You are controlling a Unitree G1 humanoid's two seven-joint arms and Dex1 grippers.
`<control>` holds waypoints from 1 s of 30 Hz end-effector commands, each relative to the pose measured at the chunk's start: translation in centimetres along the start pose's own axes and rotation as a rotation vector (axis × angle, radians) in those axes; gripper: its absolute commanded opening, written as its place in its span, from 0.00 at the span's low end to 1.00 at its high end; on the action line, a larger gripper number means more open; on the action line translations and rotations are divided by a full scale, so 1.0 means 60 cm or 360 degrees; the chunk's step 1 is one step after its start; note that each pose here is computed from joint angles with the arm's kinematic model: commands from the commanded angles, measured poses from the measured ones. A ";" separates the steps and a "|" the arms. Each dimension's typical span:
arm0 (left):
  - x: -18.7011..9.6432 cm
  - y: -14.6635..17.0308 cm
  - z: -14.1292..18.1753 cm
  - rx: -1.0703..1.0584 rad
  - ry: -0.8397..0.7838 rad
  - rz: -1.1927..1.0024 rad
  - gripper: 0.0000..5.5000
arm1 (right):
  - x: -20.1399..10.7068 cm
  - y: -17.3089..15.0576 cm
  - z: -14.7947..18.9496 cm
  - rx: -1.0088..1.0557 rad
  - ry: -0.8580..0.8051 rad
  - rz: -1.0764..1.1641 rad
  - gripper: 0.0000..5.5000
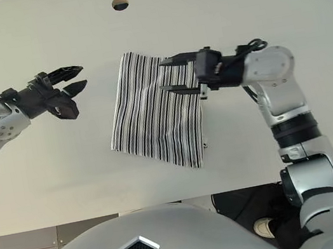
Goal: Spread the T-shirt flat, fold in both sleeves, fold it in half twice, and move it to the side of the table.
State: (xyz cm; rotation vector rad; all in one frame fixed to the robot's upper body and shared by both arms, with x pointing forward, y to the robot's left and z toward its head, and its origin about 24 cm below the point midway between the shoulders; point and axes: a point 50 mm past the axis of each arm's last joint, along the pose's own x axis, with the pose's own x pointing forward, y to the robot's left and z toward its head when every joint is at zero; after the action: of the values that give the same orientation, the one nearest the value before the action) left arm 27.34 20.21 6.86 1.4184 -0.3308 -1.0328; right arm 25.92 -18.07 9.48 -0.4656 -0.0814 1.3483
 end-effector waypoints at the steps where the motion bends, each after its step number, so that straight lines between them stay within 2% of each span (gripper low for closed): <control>1: -0.011 -0.054 0.017 -0.0165 -0.0133 -0.0186 0.45 | -0.073 0.038 -0.027 -0.0024 0.0252 0.0090 0.54; 4: -0.015 -0.089 0.019 -0.0145 -0.0167 -0.0350 0.54 | -0.112 0.072 -0.051 -0.0136 0.0497 0.0209 0.65; 5: -0.014 -0.096 0.023 -0.0032 -0.0188 -0.0382 0.58 | -0.123 0.091 -0.058 -0.0224 0.0594 0.0302 0.69; 7: -0.010 -0.103 0.029 0.0215 -0.0242 -0.0415 0.60 | -0.132 0.119 -0.067 -0.0420 0.0684 0.0478 0.69; 10: 0.001 -0.110 0.041 0.0493 -0.0362 -0.0383 0.60 | -0.122 0.130 -0.070 -0.0688 0.0652 0.0561 0.69; 13: 0.006 -0.127 0.063 0.0627 -0.0524 -0.0359 0.60 | -0.106 0.146 -0.074 -0.0861 0.0599 0.0659 0.69; 17: 0.008 -0.145 0.086 0.0619 -0.0654 -0.0330 0.60 | -0.085 0.158 -0.081 -0.0960 0.0534 0.0678 0.69; 24: 0.016 -0.139 0.098 0.0555 -0.0701 -0.0275 0.60 | -0.055 0.165 -0.090 -0.1006 0.0456 0.0686 0.69; 29: 0.017 -0.131 0.100 0.0476 -0.0685 -0.0249 0.46 | -0.041 0.167 -0.092 -0.1006 0.0422 0.0684 0.52; 30: 0.018 -0.123 0.104 0.0362 -0.0678 -0.0186 0.42 | -0.040 0.166 -0.091 -0.1008 0.0417 0.0684 0.48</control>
State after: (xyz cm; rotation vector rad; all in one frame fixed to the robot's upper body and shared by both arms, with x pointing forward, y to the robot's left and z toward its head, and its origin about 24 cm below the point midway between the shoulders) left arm 21.48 16.47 1.66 1.4918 -0.7885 -1.3742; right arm 18.97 -20.02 3.19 -1.2124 -0.3371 1.5538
